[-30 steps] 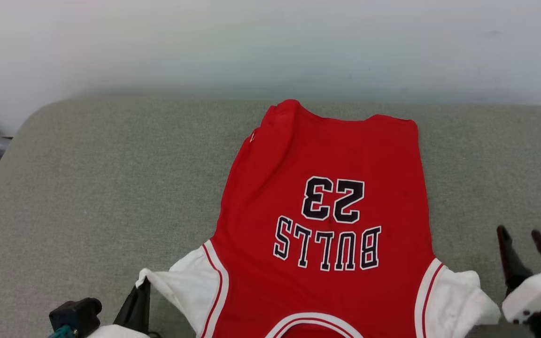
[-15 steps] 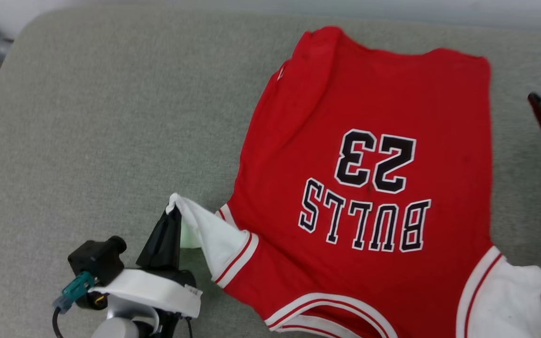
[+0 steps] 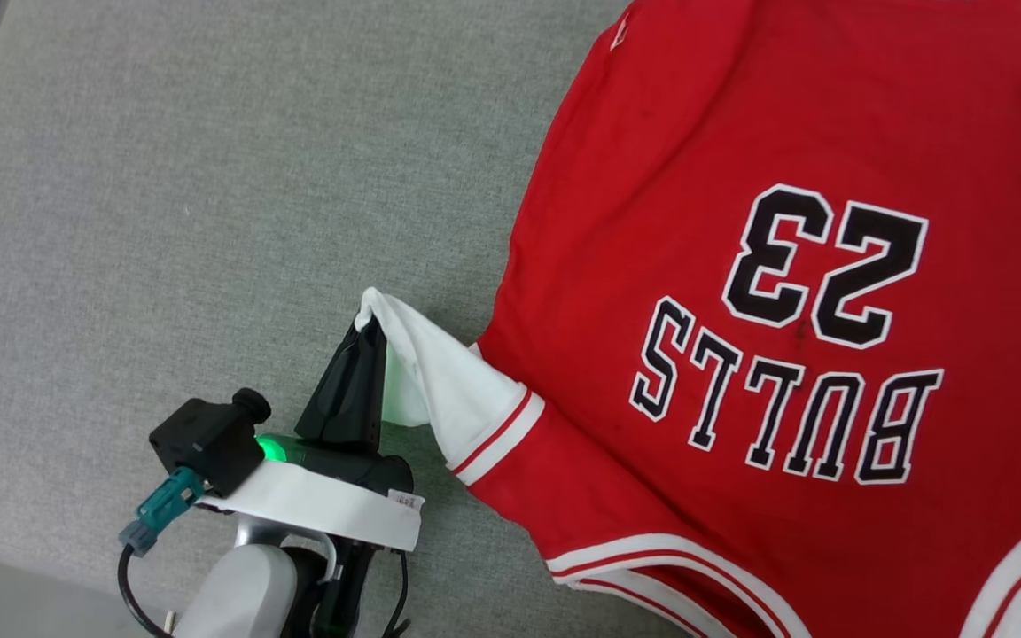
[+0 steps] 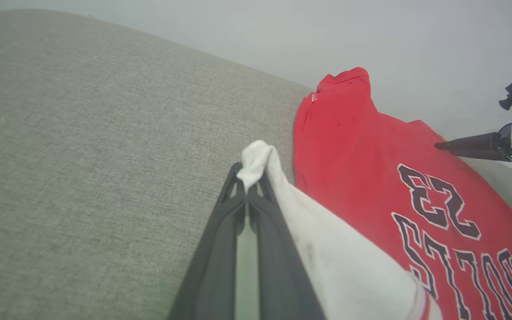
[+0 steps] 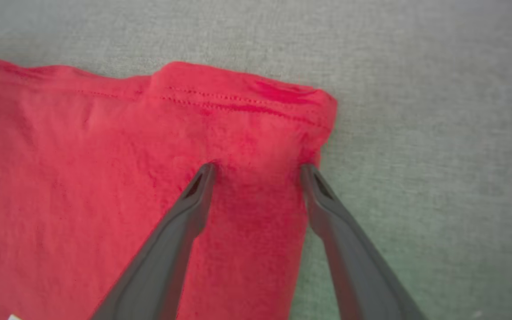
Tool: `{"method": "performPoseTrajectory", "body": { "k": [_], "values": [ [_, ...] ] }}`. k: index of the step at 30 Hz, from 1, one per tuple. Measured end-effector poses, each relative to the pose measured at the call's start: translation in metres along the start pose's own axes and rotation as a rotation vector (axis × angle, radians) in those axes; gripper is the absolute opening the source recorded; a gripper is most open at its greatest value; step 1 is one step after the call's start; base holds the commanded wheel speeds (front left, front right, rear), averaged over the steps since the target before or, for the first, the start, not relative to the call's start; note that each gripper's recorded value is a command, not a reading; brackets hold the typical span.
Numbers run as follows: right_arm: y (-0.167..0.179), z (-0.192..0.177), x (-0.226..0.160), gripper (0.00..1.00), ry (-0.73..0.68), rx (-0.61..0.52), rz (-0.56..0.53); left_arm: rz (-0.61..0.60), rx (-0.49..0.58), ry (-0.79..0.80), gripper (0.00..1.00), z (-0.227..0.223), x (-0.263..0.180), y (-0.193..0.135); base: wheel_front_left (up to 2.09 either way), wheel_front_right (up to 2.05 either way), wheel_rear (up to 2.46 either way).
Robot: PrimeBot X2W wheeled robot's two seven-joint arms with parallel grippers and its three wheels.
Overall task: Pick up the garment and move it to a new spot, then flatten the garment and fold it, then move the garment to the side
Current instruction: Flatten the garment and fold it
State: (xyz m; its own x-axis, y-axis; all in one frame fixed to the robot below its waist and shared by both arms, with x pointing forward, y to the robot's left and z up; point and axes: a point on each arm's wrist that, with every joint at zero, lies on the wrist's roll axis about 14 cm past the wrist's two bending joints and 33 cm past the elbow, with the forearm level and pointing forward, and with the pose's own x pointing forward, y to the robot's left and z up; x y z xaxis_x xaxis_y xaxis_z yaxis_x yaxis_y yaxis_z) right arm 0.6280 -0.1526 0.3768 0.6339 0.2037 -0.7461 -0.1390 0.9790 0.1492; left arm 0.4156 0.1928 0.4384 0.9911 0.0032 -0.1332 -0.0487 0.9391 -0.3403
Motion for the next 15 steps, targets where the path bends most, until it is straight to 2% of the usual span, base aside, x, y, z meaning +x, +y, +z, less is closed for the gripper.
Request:
{"method": "performPoseTrajectory", "body": {
  "k": [4,5,6,7,8,15],
  "values": [
    [0.0,-0.03,0.016,1.0,0.169,0.02,0.006,0.018,0.0,0.015,0.0,-0.006,0.0,0.006,0.0,0.0,0.0],
    [0.0,-0.033,0.017,0.92,0.198,0.028,0.006,0.022,0.0,0.017,0.0,-0.007,0.0,0.007,0.0,0.0,0.0],
    [-0.001,-0.035,0.017,0.43,0.221,0.036,0.006,0.024,0.0,0.017,0.0,-0.007,0.0,0.008,0.0,0.0,0.0],
    [-0.001,-0.037,0.015,0.12,0.24,0.043,0.006,0.025,0.0,0.017,0.0,-0.007,0.0,0.008,0.0,0.0,0.0],
    [-0.002,-0.039,0.014,0.0,0.255,0.048,0.004,0.024,-0.002,0.016,0.0,-0.007,0.0,0.008,0.0,0.0,0.0],
    [-0.002,-0.034,-0.001,0.0,0.262,0.036,-0.015,0.027,-0.011,-0.006,0.0,0.0,-0.004,0.008,0.0,0.0,0.0]
  ]
}}
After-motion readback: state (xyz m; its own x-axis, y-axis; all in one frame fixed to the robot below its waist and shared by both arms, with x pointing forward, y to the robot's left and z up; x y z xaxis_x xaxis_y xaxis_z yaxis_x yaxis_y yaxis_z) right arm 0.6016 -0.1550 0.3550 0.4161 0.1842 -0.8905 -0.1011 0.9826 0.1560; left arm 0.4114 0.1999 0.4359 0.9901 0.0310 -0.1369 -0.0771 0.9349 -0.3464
